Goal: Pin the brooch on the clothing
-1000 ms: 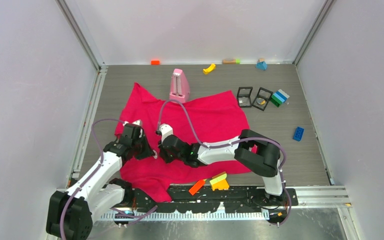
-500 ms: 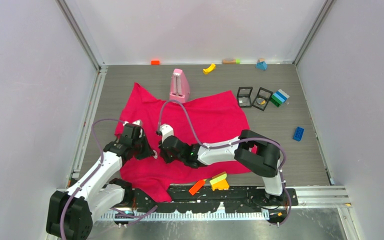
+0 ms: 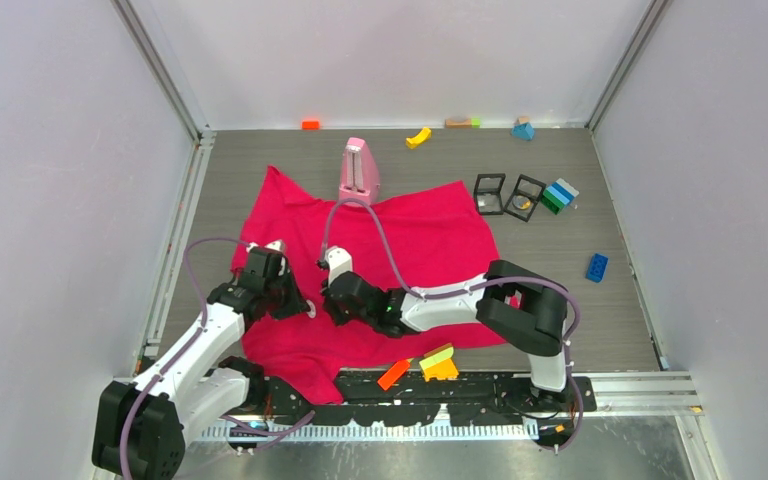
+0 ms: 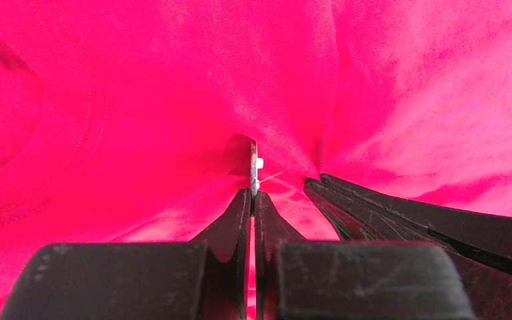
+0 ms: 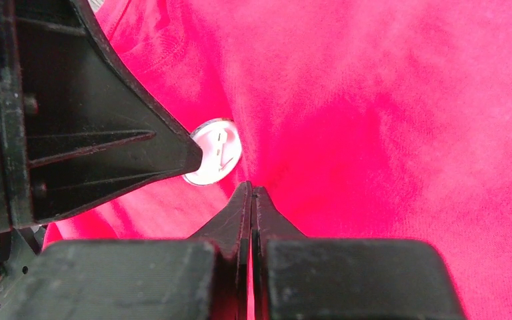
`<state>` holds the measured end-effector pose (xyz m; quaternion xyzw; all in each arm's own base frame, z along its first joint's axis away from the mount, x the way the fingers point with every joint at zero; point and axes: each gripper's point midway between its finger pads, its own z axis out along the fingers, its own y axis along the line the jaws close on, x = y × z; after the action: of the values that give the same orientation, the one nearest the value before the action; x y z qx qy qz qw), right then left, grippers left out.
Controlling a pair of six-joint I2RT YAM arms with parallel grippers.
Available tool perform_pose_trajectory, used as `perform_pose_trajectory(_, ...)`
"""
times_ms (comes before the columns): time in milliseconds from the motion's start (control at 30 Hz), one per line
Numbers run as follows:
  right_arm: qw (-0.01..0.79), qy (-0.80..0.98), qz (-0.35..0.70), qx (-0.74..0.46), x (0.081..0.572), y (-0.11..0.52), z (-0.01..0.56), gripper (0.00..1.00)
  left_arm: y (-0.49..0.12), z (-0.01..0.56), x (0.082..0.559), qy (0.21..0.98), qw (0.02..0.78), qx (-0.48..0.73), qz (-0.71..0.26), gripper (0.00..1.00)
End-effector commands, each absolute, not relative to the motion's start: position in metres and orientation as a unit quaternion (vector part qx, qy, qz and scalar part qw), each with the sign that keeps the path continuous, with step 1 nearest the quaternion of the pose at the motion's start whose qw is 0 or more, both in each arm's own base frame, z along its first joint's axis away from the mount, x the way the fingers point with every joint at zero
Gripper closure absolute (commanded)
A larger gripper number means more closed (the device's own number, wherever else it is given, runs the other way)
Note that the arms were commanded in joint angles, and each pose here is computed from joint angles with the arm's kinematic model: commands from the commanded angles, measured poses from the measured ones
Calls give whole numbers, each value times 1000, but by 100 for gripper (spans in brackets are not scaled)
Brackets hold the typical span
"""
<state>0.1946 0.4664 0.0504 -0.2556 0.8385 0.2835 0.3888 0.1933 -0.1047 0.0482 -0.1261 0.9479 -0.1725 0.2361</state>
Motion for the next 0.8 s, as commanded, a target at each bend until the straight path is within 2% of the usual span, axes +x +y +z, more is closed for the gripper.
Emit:
perform_pose_trajectory(0, 435, 805, 330, -231, 199, 478, 99, 99, -106, 53, 196, 947, 242, -116, -176, 100)
perform_pose_trajectory(767, 383, 806, 348, -288, 170, 493, 73, 99, -107, 51, 198, 946, 245, -120, -177, 100)
